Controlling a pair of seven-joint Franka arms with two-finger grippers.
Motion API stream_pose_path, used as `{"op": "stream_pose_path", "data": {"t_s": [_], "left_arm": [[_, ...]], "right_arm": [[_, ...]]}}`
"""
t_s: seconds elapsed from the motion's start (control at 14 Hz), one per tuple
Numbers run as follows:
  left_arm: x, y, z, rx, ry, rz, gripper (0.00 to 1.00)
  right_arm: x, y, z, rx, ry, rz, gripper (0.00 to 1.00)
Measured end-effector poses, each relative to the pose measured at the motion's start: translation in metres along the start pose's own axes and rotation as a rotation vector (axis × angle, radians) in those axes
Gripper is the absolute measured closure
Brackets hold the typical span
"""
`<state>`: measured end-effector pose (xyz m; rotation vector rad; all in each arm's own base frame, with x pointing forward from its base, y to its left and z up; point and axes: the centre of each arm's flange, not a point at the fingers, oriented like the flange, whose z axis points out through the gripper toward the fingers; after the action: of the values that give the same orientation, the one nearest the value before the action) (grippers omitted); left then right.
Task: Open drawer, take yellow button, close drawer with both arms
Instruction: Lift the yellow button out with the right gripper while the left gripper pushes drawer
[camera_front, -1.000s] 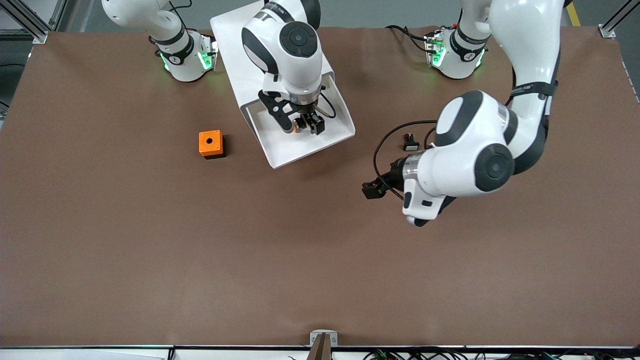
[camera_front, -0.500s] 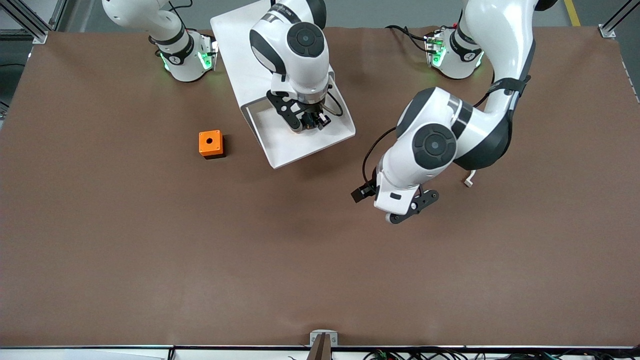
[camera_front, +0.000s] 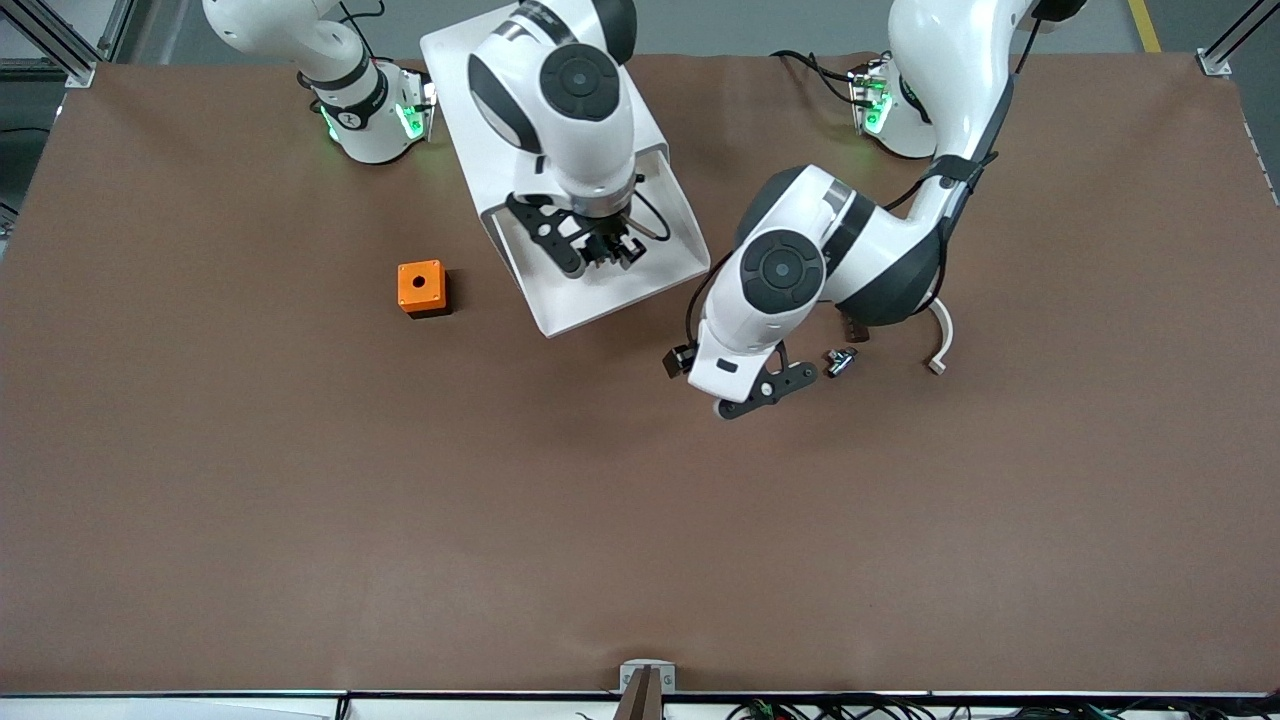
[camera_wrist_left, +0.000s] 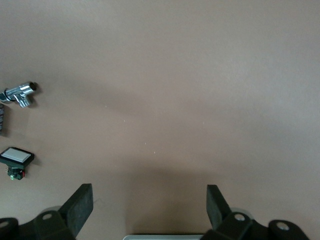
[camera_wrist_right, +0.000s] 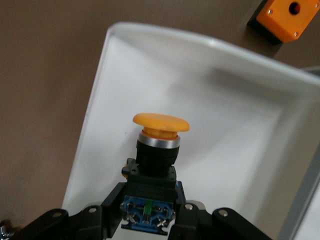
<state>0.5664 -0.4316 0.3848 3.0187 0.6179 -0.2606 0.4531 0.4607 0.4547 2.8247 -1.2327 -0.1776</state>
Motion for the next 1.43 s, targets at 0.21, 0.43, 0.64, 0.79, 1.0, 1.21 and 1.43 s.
{"op": "stream_pose_path", "data": {"t_s": [0.21, 0.43, 0.64, 0.79, 1.0, 1.21, 1.43], "left_arm": [[-0.001, 0.000, 0.001, 0.000, 0.000, 0.001, 0.00], [-0.003, 0.002, 0.001, 0.000, 0.000, -0.031, 0.00], [-0.017, 0.010, 0.004, 0.002, 0.001, -0.075, 0.00], [-0.028, 0.016, 0.005, -0.001, 0.003, -0.092, 0.00], [-0.041, 0.024, 0.011, 0.000, 0.004, -0.075, 0.00], [-0.050, 0.030, 0.022, 0.008, -0.004, -0.060, 0.00], [-0.060, 0.035, 0.025, 0.010, -0.009, -0.043, 0.00]], "right_arm": [[0.082, 0.012, -0.045, 0.000, -0.021, -0.097, 0.57], [0.183, 0.042, -0.061, -0.014, -0.055, -0.213, 0.57], [0.277, 0.080, -0.054, -0.022, -0.097, -0.336, 0.57], [0.340, 0.110, -0.041, -0.009, -0.116, -0.419, 0.57], [0.434, 0.162, -0.009, 0.019, -0.095, -0.548, 0.57], [0.507, 0.213, 0.038, 0.052, -0.068, -0.667, 0.57], [0.554, 0.247, 0.080, 0.070, -0.032, -0.746, 0.57]]}}
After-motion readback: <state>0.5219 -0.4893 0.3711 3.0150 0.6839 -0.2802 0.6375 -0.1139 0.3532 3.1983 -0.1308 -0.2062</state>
